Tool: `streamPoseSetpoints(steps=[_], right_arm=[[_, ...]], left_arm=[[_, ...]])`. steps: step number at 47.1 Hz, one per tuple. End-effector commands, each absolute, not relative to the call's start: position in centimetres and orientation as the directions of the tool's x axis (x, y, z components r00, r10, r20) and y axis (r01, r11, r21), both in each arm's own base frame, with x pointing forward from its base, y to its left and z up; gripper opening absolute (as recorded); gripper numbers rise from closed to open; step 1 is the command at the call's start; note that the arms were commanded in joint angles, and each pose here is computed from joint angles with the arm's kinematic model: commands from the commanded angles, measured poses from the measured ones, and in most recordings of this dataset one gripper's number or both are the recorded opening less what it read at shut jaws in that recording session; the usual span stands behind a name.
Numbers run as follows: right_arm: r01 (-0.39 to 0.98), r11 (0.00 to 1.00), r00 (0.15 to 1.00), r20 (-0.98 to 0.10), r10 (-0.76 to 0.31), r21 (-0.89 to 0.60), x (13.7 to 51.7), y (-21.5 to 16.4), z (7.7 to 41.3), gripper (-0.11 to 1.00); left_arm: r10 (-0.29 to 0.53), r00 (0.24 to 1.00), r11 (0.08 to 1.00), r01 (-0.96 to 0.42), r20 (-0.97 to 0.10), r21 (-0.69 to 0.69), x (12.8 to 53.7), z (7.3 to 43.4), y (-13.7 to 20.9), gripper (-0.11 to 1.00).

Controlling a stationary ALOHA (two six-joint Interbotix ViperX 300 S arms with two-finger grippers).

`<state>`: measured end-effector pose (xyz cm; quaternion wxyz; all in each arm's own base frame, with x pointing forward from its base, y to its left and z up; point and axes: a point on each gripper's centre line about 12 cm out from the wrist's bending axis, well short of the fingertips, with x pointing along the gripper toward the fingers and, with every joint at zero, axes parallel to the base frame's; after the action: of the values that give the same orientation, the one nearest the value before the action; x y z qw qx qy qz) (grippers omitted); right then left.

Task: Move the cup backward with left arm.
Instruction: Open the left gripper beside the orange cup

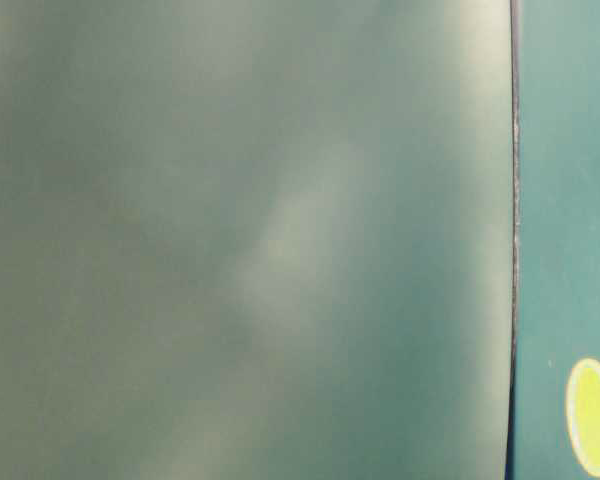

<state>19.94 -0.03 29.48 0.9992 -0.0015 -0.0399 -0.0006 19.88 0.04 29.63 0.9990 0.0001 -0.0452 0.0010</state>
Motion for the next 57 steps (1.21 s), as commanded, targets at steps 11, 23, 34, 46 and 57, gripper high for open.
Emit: streamPoseSetpoints(steps=[11, 23, 34, 46, 57], right_arm=[[-0.001, 1.0, 0.998, 0.071, 0.002, -0.002, 20.3, 0.0, 29.9, 0.0], [-0.001, 1.0, 0.997, 0.08, 0.002, -0.002, 20.3, 0.0, 30.2, 0.0], [-0.001, 1.0, 0.997, 0.083, 0.002, -0.002, 20.3, 0.0, 30.4, 0.0], [-0.002, 1.0, 0.996, 0.089, 0.002, -0.003, 20.3, 0.0, 30.7, 0.0], [-0.001, 1.0, 0.996, 0.092, 0.002, -0.002, 20.3, 0.0, 30.8, 0.0]], left_arm=[[-0.006, 0.999, 1.0, 0.007, 0.038, -0.014, 20.1, 29.2, -0.1, 0.0], [-0.006, 1.0, 1.0, 0.006, 0.006, 0.006, 20.5, 28.0, -0.1, 0.0], [-0.006, 1.0, 1.0, 0.006, -0.02, 0.009, 21.1, 26.6, -0.1, 0.0], [0.006, 1.0, 0.999, -0.005, -0.02, 0.05, 21.4, 24.9, 0.1, 0.12], [0.031, 0.998, 0.996, -0.028, -0.049, 0.079, 21.6, 23.3, 0.7, 0.21]])
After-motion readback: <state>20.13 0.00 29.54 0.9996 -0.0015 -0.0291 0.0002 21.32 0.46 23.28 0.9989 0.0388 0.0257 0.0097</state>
